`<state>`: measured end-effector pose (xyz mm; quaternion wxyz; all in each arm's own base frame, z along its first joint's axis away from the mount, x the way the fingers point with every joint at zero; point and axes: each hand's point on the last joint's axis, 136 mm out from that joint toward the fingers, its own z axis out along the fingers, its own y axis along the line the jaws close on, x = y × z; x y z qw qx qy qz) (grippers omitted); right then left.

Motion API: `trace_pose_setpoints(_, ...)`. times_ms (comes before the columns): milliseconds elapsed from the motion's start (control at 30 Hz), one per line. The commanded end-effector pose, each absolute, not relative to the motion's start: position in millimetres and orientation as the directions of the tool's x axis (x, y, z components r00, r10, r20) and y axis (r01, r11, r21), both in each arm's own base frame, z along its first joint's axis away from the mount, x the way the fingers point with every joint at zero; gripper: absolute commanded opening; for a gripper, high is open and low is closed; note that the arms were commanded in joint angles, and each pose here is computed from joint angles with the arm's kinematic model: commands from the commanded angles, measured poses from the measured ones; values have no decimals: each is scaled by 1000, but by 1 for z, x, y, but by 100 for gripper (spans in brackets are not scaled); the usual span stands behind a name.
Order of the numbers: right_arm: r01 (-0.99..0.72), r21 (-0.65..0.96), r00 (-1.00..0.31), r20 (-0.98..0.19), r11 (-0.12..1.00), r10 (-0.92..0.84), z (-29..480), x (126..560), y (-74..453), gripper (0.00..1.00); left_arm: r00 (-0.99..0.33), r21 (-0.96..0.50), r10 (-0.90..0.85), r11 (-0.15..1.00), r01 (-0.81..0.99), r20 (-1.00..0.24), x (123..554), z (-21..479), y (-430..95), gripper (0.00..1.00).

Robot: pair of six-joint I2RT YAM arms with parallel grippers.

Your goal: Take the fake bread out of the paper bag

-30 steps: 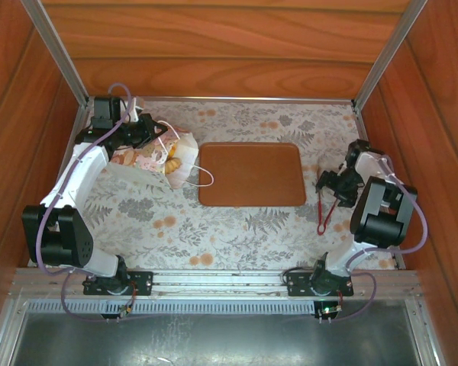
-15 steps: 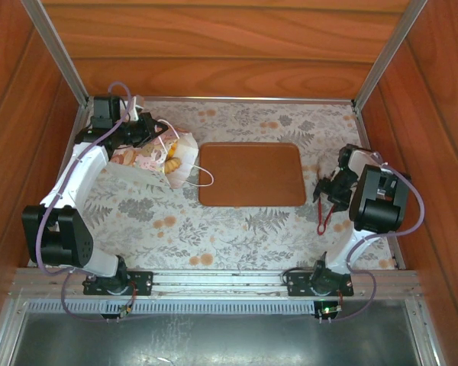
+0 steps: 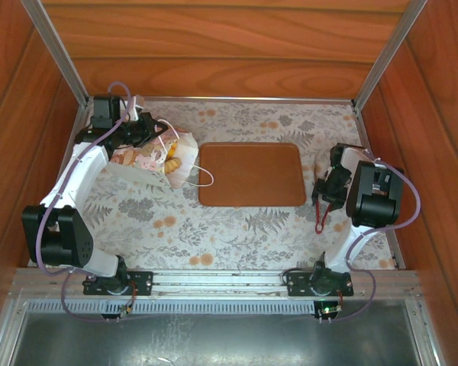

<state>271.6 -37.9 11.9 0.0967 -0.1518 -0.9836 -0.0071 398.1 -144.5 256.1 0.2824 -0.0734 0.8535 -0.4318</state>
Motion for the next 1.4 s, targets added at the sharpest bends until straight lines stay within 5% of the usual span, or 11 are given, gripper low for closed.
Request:
trace_pose_setpoints(0, 243, -63, -964, 95, 968, 249, 12, 304, -52, 62, -815, -782, -368, 603, 158, -448, 405, 272, -147, 0)
trace_pose_setpoints(300, 116, 27, -993, 42, 993, 115, 13, 355, -45, 61, -818, -785, -371, 602, 150, -440, 407, 270, -148, 0)
trace_pose_setpoints(767, 124, -3, -982, 144, 992, 124, -7, 353, -61, 77, -821, -789, -372, 596, 146, -433, 410, 270, -149, 0)
trace_pose_setpoints(1367, 133, 44, -982, 141, 990, 126, -6, 366, -54, 64, -818, -790, -389, 600, 124, -424, 407, 268, -146, 0)
